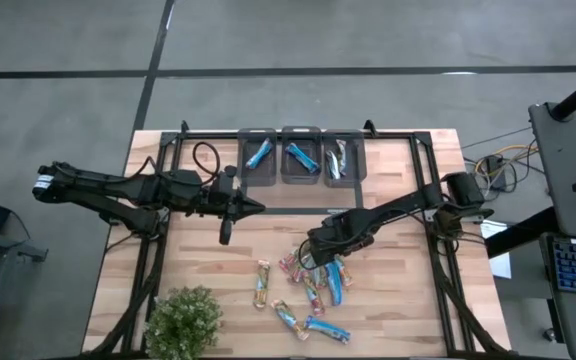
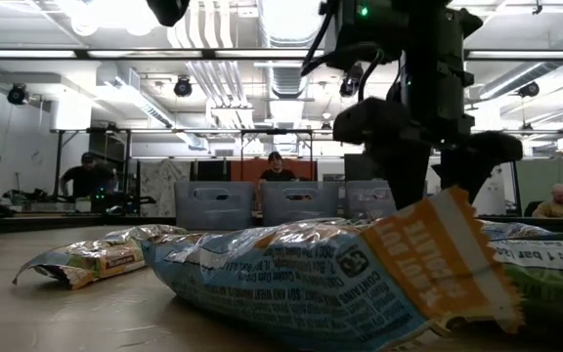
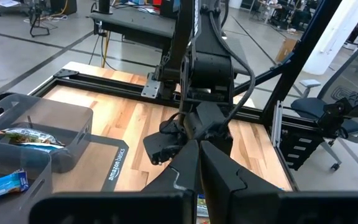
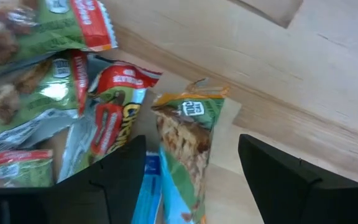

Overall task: Pick and place Granola Bars by type
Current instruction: Put the yellow granola bar into the right black bin

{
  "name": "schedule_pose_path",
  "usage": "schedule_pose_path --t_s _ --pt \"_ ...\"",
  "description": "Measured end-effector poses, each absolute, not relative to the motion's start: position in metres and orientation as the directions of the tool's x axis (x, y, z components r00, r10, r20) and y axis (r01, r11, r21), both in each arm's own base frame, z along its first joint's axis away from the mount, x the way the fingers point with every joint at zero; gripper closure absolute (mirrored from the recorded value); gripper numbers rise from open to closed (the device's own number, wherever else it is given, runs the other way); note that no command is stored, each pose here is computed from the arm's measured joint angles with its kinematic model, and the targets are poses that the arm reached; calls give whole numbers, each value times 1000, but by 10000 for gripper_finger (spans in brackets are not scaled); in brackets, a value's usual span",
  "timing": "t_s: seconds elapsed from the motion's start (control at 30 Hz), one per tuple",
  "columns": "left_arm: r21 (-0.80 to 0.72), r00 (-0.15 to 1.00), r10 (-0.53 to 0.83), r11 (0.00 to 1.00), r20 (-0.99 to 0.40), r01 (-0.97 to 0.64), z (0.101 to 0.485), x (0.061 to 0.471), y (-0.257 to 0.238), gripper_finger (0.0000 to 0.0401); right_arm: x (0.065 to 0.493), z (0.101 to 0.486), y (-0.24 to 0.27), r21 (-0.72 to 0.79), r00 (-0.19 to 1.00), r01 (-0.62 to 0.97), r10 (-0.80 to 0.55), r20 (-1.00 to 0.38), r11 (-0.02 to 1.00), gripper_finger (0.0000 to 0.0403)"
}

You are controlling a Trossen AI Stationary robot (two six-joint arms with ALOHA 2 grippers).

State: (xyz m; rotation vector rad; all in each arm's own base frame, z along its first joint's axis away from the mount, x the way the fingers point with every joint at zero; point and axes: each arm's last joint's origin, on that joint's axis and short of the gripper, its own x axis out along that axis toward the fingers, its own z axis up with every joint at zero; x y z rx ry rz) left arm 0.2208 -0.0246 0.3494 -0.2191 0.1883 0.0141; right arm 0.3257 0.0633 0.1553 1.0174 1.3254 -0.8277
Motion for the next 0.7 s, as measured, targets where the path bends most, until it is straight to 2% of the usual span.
schedule_pose_path --t_s 0.7 --pt "-211 982 -7 977 -188 -34 349 221 -25 401 326 148 64 110 88 924 79 -993 365 165"
